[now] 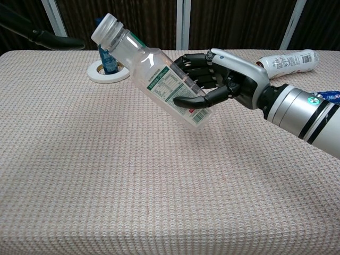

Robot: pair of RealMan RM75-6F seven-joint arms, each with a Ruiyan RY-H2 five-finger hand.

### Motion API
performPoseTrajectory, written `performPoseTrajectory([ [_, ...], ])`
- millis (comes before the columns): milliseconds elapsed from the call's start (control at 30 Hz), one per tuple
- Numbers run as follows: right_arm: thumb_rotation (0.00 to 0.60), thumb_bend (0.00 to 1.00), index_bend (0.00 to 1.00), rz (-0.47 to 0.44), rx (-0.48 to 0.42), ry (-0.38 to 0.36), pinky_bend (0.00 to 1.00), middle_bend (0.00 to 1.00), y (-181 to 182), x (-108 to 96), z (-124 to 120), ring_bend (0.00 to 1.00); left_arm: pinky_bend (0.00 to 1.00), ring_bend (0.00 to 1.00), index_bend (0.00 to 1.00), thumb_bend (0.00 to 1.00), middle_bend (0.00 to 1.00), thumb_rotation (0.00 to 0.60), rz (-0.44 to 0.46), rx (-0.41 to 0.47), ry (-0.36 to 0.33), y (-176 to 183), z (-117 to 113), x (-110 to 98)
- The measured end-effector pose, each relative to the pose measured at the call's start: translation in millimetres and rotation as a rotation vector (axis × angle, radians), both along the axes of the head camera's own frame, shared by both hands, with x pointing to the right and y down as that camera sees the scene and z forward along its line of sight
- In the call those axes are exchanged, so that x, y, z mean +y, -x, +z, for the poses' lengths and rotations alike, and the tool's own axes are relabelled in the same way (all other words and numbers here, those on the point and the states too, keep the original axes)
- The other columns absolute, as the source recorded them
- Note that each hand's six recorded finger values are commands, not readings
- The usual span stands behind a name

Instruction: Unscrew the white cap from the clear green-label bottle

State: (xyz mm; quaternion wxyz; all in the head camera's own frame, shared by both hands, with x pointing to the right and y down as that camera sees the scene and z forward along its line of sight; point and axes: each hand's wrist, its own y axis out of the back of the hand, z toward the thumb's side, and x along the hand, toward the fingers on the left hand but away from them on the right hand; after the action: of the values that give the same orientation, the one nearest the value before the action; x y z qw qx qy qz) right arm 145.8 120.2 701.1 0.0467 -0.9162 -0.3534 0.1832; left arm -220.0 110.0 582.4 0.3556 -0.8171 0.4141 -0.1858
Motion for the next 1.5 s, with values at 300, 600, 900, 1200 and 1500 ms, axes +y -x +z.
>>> performPoseTrajectory([
  [300,0.6,0.41,0.72,-0.014,-0.006,0.022,0.58,0.57,3.5,4.1,1.0,0.46,0.0,0.0,0.21,0.08,0.08,0.6,-0.015,0.013,-0.005,-1.4,0.0,-4.1],
  [600,0.6,0.41,0.72,-0.019,-0.006,0.018,0.58,0.57,6.3,3.9,0.2,0.46,0.0,0.0,0.21,0.08,0.08,0.6,0.0,0.029,-0.011,-7.2,-3.6,-2.8],
  [900,0.6,0.41,0.72,-0.018,-0.003,0.018,0.58,0.56,5.8,3.3,1.0,0.46,0.0,0.0,0.21,0.08,0.08,0.6,0.001,0.033,-0.011,-8.7,-5.9,-3.3],
  [1200,0.6,0.41,0.72,-0.016,0.002,0.011,0.58,0.56,2.3,1.3,0.2,0.46,0.0,0.0,0.25,0.1,0.08,0.6,0.023,-0.011,-0.008,-3.1,-4.8,1.6],
  [1500,0.6,0.41,0.71,-0.03,-0.009,0.014,0.58,0.55,3.6,3.0,-1.5,0.46,0.0,0.0,0.35,0.25,0.08,0.6,0.057,-0.06,0.018,-2.4,-0.2,2.9],
])
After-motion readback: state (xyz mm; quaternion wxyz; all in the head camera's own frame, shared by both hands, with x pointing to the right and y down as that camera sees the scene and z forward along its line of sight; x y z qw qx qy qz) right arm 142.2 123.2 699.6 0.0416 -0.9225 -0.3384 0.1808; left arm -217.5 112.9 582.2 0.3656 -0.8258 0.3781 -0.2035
